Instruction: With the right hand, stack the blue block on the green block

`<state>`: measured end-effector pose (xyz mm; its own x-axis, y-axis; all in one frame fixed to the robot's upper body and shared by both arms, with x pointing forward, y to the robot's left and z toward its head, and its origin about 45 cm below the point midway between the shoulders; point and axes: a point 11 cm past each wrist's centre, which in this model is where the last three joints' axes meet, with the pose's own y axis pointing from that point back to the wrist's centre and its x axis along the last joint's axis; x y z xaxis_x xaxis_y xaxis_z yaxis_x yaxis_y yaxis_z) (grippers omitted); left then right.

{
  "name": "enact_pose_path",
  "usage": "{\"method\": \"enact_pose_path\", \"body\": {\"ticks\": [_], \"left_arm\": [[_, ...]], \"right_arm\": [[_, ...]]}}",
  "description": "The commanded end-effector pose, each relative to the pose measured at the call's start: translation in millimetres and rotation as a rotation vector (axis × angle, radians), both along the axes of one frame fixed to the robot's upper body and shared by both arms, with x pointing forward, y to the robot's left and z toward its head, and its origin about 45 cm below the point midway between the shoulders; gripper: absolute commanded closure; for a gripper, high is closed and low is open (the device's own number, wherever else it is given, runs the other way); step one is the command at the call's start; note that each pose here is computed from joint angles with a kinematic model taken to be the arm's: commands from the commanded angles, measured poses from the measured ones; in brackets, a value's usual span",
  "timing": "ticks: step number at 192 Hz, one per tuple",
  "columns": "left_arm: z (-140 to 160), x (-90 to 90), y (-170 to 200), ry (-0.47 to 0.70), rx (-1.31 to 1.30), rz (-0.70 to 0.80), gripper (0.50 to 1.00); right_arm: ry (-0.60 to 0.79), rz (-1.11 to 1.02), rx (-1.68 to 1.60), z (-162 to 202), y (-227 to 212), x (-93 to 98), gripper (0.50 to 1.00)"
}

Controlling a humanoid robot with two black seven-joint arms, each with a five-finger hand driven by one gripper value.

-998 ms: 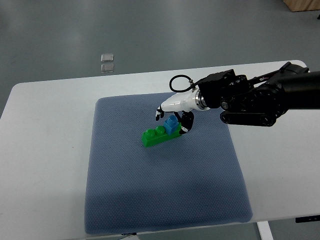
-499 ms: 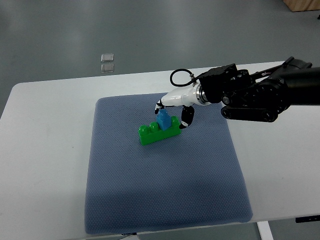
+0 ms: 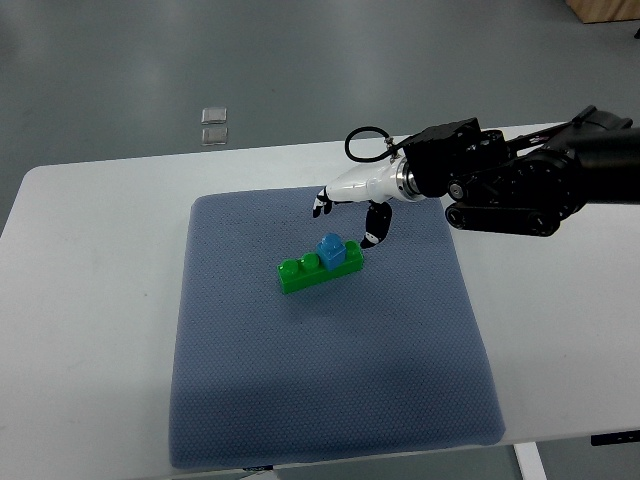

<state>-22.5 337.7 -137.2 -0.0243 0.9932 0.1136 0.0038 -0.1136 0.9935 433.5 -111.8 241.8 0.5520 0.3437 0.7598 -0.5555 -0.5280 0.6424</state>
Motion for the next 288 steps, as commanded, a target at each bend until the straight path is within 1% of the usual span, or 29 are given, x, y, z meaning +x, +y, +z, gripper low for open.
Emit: {"method": "enact_pose_path", "body": {"ticks": [1, 28, 57, 84, 122, 155, 173, 198, 231, 265, 267, 268, 269, 270, 271, 272, 274, 288], "left_arm": [[0.0, 0.0, 0.0, 0.0, 0.0, 0.0, 0.5], [0.0, 0.0, 0.0, 0.0, 0.0, 0.0, 0.5], [0.0, 0.0, 0.0, 0.0, 0.0, 0.0, 0.5], [0.0, 0.0, 0.0, 0.0, 0.0, 0.0, 0.5], [0.0, 0.0, 0.0, 0.0, 0.0, 0.0, 0.5], [0.0, 0.0, 0.0, 0.0, 0.0, 0.0, 0.5], [0.0, 0.0, 0.0, 0.0, 0.0, 0.001, 0.5], [0.0, 0.0, 0.0, 0.0, 0.0, 0.001, 0.5], [0.0, 0.0, 0.0, 0.0, 0.0, 0.0, 0.5], [0.0, 0.0, 0.0, 0.0, 0.0, 0.0, 0.5], [0.0, 0.0, 0.0, 0.0, 0.0, 0.001, 0.5], [0.0, 0.0, 0.0, 0.0, 0.0, 0.0, 0.5], [0.0, 0.0, 0.0, 0.0, 0.0, 0.0, 0.5], [0.0, 0.0, 0.0, 0.0, 0.0, 0.001, 0.5], [0.0, 0.0, 0.0, 0.0, 0.0, 0.001, 0.5], [0.0, 0.0, 0.0, 0.0, 0.0, 0.0, 0.5], [0.0, 0.0, 0.0, 0.0, 0.0, 0.0, 0.5], [0.0, 0.0, 0.0, 0.0, 0.0, 0.0, 0.5]], "right_arm": [[-0.009, -0.045, 0.015, 3.6, -10.2, 8.4, 0.671], [0.019, -0.194, 0.144, 13.9, -26.2, 24.9, 0.671], [0.061, -0.358, 0.294, 11.6, -53.0, 36.5, 0.671], [0.087, -0.526, 0.449, 4.4, -88.8, 45.6, 0.671], [0.156, -0.729, 0.68, -9.0, -128.3, 43.5, 0.671], [0.162, -0.883, 0.873, -16.4, -161.4, 39.9, 0.671], [0.157, -0.946, 0.966, -20.8, -168.4, 38.4, 0.671], [0.184, -1.022, 1.074, -34.7, -175.1, 31.3, 0.671], [0.227, -1.069, 1.227, -40.7, -158.7, 30.2, 0.671], [0.214, -1.141, 1.348, -43.2, -144.7, 31.1, 0.668], [0.215, -1.145, 1.356, -43.6, -144.0, 31.0, 0.662], [0.215, -1.149, 1.365, -42.8, -143.9, 31.4, 0.646], [0.215, -1.149, 1.365, -42.8, -143.9, 31.4, 0.646], [0.216, -1.154, 1.374, -42.9, -143.5, 31.4, 0.628], [0.216, -1.154, 1.374, -42.9, -143.5, 31.4, 0.628], [0.216, -1.159, 1.381, -43.2, -143.6, 31.3, 0.609], [0.217, -1.165, 1.388, -44.2, -143.8, 30.8, 0.599], [0.213, -1.205, 1.445, -44.4, -150.1, 31.1, 0.591]]}}
